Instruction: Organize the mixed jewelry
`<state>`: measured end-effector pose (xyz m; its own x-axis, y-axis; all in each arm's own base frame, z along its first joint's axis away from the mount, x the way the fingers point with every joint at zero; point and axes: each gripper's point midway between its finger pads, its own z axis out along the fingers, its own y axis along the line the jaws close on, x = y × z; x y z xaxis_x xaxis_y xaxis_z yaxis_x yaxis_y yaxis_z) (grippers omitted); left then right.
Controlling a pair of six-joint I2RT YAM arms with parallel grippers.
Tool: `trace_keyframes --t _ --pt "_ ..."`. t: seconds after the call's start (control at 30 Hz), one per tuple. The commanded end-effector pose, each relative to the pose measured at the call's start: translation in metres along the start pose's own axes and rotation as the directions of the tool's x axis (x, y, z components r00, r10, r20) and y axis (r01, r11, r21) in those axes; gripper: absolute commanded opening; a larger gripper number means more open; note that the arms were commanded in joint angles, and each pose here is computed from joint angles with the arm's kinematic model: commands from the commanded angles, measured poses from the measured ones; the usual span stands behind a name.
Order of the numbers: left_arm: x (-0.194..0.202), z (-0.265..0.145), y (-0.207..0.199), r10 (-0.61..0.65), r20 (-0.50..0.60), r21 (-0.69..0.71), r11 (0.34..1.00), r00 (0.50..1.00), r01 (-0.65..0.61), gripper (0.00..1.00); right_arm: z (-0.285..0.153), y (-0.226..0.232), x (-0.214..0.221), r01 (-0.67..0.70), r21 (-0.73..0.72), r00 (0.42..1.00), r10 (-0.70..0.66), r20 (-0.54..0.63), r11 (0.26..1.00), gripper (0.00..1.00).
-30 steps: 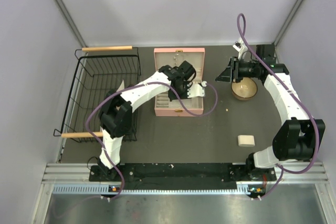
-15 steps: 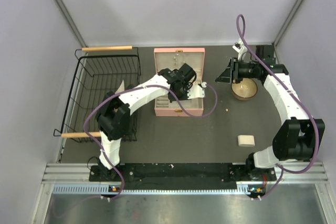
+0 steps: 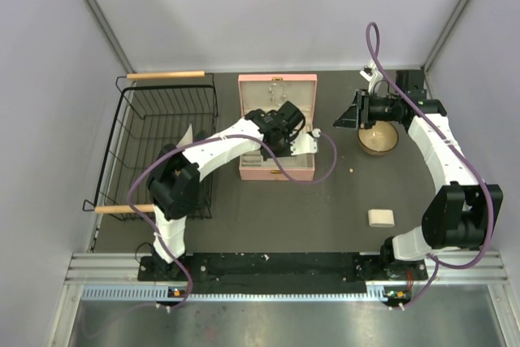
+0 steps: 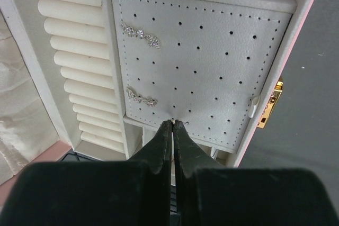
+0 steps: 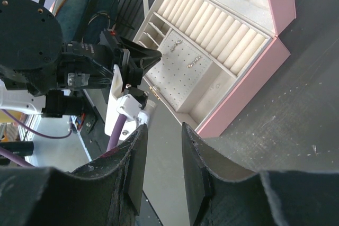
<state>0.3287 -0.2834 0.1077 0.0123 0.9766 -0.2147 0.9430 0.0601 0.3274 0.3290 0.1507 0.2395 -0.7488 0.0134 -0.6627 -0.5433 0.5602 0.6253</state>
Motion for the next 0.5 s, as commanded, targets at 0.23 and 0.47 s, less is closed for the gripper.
trace_keyframes --t 0.23,0.47 --pt "-0.0015 -0.0166 -0.0366 -0.019 0.011 0.096 0.995 1.0 0.018 0.01 -0.0089 0.0068 -0.0108 0.061 -0.002 0.997 -0.06 0.042 0.998 0.33" --pt "-0.0041 -0.0175 -0.0424 -0.015 0.014 0.102 0.995 1.0 0.014 0.03 -0.0091 0.0078 -0.0109 0.062 -0.001 0.997 -0.062 0.043 0.998 0.33"
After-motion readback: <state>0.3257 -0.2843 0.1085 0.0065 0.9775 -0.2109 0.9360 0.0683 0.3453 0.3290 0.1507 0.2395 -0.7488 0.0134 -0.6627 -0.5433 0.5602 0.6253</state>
